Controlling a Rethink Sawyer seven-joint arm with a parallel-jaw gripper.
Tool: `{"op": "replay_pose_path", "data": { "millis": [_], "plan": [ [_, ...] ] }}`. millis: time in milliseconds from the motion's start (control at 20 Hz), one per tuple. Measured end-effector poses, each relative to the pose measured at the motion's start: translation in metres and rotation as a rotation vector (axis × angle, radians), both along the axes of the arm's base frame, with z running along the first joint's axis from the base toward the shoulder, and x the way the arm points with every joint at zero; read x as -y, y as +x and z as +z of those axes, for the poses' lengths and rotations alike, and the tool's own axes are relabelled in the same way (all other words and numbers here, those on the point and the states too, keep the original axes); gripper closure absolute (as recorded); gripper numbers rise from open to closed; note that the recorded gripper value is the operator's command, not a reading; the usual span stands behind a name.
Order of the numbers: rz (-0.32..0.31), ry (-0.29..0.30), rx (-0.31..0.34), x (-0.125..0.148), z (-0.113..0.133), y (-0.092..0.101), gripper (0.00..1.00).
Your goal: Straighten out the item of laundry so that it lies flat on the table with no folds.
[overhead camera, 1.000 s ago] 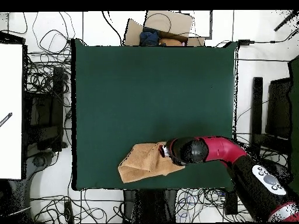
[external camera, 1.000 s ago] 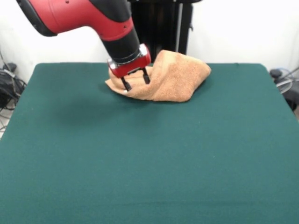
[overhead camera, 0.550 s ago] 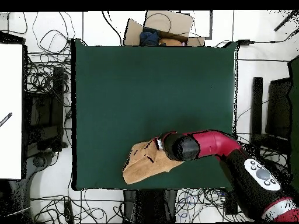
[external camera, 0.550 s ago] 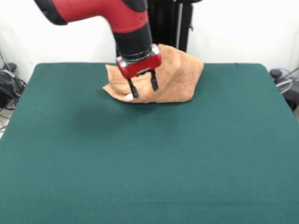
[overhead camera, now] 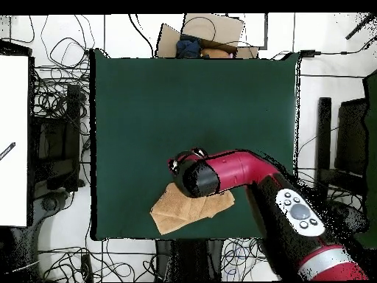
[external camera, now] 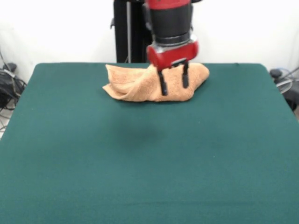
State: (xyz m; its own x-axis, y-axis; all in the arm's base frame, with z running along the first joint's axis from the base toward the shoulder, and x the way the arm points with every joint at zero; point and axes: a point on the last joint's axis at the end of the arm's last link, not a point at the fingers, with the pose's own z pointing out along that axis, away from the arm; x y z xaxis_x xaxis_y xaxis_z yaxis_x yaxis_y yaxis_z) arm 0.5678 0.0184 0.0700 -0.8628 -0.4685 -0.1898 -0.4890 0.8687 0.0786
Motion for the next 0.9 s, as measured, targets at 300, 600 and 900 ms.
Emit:
{"op": "replay_pose_path", "data": {
  "millis": [300,600,900],
  "plan": [
    [0.021,-0.029,0.049,-0.033,0.021,0.009,0.0],
    [-0.002,-0.043,0.084,-0.044,0.035,0.015,0.0],
    [-0.047,-0.052,0.082,-0.035,0.04,0.017,0.0]
  ]
}}
